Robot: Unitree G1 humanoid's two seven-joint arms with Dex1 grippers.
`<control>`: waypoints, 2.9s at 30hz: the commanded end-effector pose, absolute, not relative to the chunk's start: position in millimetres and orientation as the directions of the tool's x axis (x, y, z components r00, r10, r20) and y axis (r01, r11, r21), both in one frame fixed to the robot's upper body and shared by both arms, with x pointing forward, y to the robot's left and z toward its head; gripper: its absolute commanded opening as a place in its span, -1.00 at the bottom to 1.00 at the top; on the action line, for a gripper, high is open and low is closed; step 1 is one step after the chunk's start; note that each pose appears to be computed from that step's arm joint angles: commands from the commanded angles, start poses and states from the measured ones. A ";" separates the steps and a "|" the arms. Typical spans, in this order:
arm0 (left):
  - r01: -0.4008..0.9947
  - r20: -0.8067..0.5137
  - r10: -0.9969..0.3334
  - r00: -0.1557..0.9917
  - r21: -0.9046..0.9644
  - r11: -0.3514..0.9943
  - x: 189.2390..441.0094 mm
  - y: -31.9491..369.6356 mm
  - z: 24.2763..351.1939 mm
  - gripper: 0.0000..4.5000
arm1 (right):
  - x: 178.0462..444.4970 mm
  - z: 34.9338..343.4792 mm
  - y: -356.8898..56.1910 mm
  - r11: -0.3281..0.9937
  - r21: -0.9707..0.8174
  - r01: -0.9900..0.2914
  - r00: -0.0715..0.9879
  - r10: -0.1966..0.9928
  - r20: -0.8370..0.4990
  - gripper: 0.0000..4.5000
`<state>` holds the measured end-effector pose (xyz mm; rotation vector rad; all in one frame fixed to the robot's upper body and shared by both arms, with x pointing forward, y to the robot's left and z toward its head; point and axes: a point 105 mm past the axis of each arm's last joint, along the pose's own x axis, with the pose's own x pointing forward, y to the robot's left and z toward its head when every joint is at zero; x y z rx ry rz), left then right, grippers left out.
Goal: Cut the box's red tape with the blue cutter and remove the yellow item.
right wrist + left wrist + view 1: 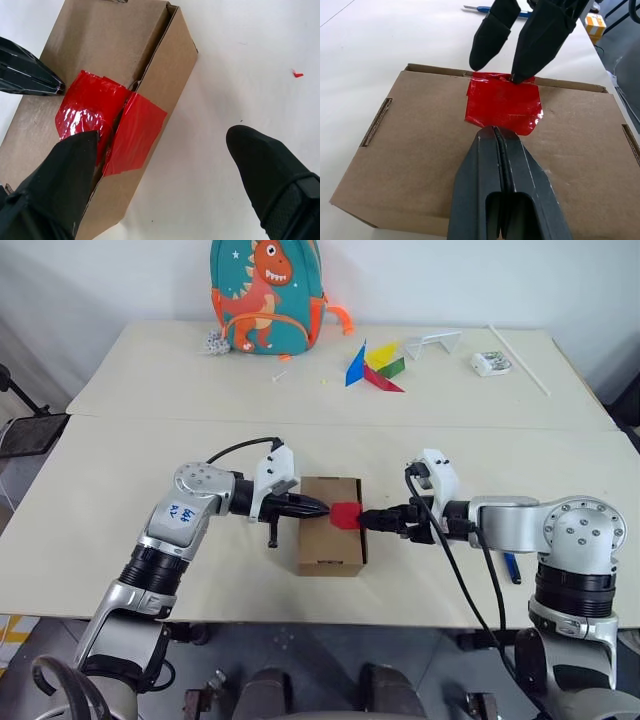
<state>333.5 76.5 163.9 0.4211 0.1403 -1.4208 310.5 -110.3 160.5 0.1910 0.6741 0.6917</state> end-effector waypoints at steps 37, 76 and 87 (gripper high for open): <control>0.983 -0.391 -0.909 0.148 0.160 0.091 329.5 79.0 144.3 -1.00 | 323.1 143.3 -156.2 0.896 0.110 -0.431 0.634 0.387 -0.669 0.91; 0.975 -0.404 -0.900 0.162 0.205 0.083 331.1 86.9 155.0 -1.00 | 324.8 114.1 -114.0 0.455 0.842 -0.288 0.319 0.875 -0.364 0.84; 0.975 -0.407 -0.898 0.165 0.202 0.087 331.4 89.0 154.3 -1.00 | 326.9 110.9 -114.5 0.453 0.849 -0.272 0.341 0.870 -0.355 -0.10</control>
